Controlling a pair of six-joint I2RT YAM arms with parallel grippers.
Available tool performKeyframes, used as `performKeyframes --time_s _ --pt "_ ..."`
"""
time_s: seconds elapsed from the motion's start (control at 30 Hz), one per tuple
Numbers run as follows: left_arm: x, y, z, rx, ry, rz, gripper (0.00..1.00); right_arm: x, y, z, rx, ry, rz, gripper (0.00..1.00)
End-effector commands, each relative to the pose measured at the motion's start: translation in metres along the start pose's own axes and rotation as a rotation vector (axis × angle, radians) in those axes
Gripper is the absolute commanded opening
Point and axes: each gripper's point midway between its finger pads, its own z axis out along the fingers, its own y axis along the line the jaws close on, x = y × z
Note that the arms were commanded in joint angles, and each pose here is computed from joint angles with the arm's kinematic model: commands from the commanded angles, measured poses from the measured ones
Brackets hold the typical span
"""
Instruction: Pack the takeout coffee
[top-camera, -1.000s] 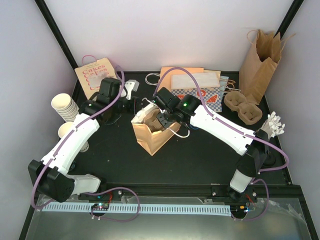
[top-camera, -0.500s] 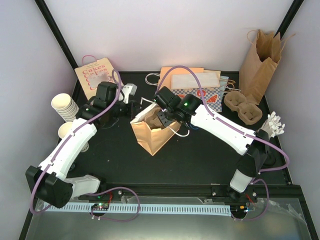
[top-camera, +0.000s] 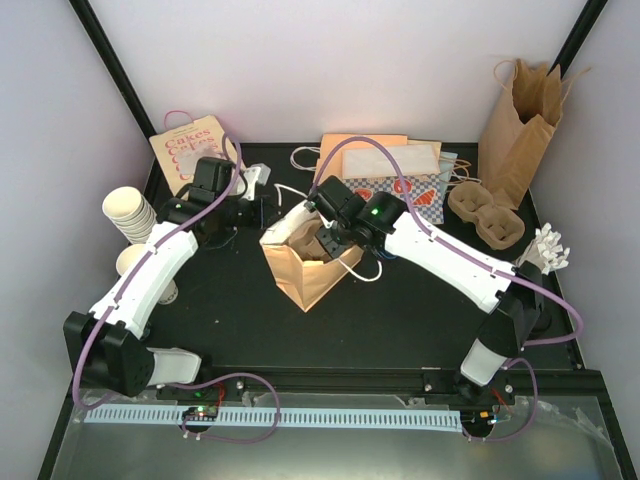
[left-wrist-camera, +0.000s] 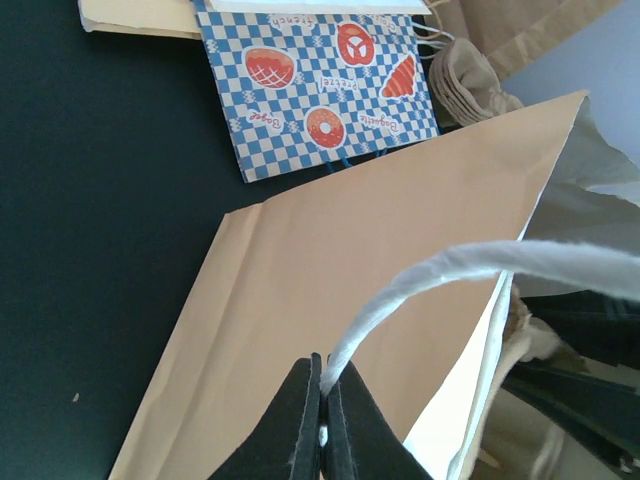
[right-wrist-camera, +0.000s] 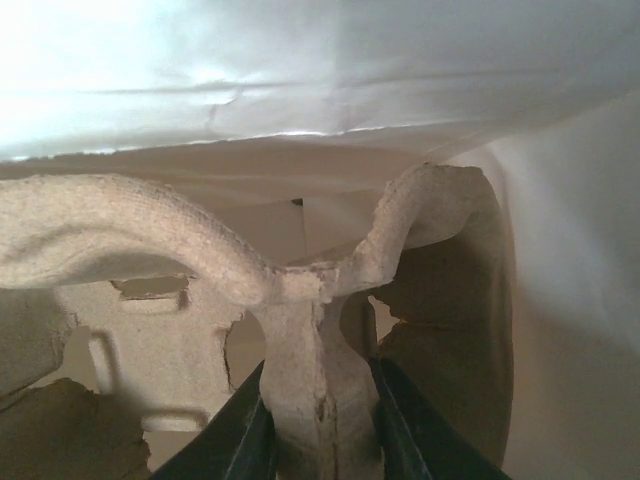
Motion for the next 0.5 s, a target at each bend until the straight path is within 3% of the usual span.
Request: performKeyframes --time_s 0.0,0.47 --pt "-0.010 -0.011 -0.009 0.031 -0.020 -0.004 0.02 0.006 0.005 0.001 -0.015 0.046 -0.079 0.24" --pt "-0.022 0.003 -0.008 0.000 -0.036 -0.093 0.02 0.020 0.014 0.007 -0.046 0.102 -0.119 0.24"
